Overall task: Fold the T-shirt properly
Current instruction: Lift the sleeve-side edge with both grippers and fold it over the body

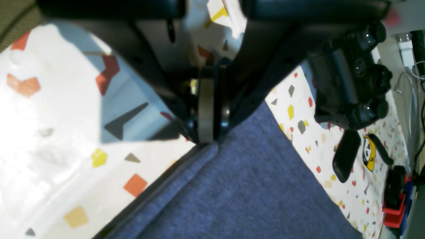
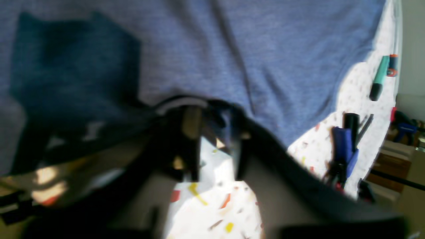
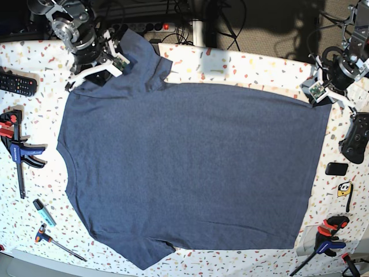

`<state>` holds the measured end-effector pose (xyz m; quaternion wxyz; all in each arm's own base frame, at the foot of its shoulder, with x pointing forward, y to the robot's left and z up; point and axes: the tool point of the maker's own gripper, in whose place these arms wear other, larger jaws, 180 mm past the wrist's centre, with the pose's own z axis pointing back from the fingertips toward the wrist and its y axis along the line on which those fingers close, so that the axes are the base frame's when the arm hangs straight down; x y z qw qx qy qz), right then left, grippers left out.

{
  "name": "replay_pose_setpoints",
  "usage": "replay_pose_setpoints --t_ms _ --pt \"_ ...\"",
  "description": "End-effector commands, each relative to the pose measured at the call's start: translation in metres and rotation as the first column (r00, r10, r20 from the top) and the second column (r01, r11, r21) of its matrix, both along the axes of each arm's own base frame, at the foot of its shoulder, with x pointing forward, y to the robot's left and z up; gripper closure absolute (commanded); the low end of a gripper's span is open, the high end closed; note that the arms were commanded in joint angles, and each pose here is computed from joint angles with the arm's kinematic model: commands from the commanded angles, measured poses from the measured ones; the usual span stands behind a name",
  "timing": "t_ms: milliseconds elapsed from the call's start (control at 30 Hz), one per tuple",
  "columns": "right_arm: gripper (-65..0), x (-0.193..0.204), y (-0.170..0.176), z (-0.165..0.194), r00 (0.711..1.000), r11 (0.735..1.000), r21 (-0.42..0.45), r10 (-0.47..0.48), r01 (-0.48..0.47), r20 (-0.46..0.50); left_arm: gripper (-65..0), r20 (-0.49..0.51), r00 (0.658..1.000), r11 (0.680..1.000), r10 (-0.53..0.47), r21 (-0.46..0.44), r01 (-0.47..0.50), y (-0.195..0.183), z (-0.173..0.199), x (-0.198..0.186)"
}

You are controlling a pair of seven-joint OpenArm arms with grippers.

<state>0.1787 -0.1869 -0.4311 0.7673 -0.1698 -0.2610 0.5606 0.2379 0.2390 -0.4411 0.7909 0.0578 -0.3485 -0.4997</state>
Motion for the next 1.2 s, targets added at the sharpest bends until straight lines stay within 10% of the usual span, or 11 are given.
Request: replay_pose_setpoints --t_ms 0,467,1167 --pt "-6.0 -0.002 -0.002 0.0 1.0 1.0 -0.002 0.006 -0.006 -0.015 0.0 -0.022 1.0 0.999 -0.004 0.037 0.004 0.008 -0.001 -0.002" --pt "0.0 0.014 -0.012 0.027 0.987 0.996 0.029 -0.084 0.081 0.135 0.0 -0.01 0.999 0.994 0.046 -0.095 -0.047 -0.001 0.01 0.002" --pt "0.0 -0.074 -0.029 0.068 0.977 0.987 0.027 -0.163 0.161 0.136 0.0 0.073 0.942 0.909 0.327 -0.296 -0.292 0.015 0.058 -0.058"
